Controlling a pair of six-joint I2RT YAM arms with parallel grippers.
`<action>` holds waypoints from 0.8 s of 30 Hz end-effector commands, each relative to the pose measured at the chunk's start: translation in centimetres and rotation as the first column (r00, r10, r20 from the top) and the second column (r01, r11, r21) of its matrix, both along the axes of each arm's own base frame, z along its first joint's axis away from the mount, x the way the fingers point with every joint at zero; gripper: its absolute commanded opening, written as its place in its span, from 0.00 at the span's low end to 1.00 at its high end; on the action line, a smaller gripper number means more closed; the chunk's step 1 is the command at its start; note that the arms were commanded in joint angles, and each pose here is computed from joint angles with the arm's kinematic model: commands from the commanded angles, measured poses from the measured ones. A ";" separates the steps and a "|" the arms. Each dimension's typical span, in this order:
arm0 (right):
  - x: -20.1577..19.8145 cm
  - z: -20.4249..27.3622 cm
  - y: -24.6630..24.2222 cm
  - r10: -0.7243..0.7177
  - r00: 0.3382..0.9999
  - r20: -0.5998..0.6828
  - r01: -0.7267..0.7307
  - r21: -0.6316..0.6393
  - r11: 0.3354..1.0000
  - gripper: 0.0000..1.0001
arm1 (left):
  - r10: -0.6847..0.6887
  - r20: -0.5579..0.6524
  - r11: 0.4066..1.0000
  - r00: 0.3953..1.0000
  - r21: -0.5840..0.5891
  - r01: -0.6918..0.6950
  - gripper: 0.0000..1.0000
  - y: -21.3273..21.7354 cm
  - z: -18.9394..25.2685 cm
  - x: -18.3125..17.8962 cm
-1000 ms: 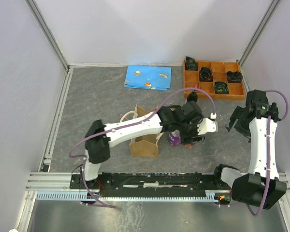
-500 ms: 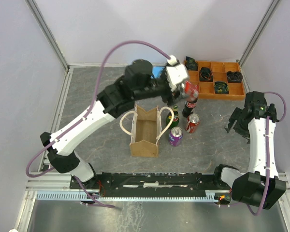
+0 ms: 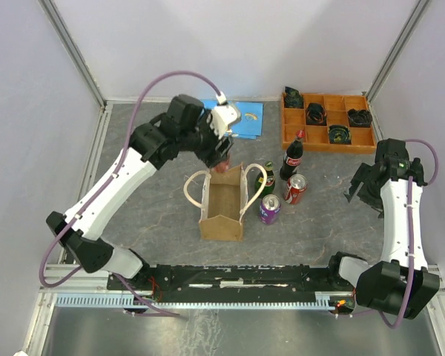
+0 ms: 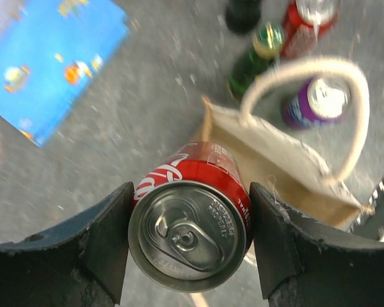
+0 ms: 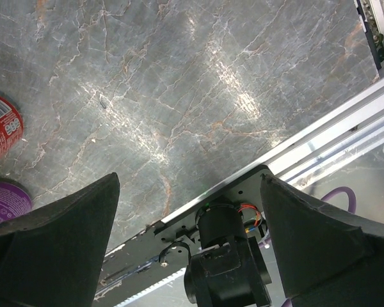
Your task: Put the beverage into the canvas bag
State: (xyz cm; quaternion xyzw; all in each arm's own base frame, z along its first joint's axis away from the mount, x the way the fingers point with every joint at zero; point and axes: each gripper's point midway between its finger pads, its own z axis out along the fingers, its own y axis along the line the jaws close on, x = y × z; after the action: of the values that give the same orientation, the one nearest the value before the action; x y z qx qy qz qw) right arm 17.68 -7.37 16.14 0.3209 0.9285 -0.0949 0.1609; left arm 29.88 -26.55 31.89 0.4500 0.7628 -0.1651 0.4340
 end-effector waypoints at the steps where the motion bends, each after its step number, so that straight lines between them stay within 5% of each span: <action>1: 0.6 -0.3 0.0 -0.011 1.000 0.021 0.011 0.009 1.000 0.99 | -0.050 -0.005 0.998 0.999 -0.029 0.050 0.03 0.5 -0.7 -3.7; 9: 0.5 -0.3 0.1 -0.006 1.000 0.026 0.005 0.008 1.000 0.99 | -0.150 -0.008 0.988 0.989 0.047 0.150 0.03 -1.4 -6.0 -6.8; 24: -0.1 -0.1 0.0 0.003 1.000 0.015 -0.003 -0.003 1.000 0.99 | -0.102 0.009 0.991 0.995 0.092 0.101 0.03 -5.3 -13.7 -2.1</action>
State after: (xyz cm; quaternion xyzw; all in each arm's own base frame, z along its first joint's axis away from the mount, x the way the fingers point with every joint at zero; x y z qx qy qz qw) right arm 17.61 -7.14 15.48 0.3187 0.9306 -0.0895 0.1560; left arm 24.74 -29.04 15.68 0.5219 0.7749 -0.1400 0.3279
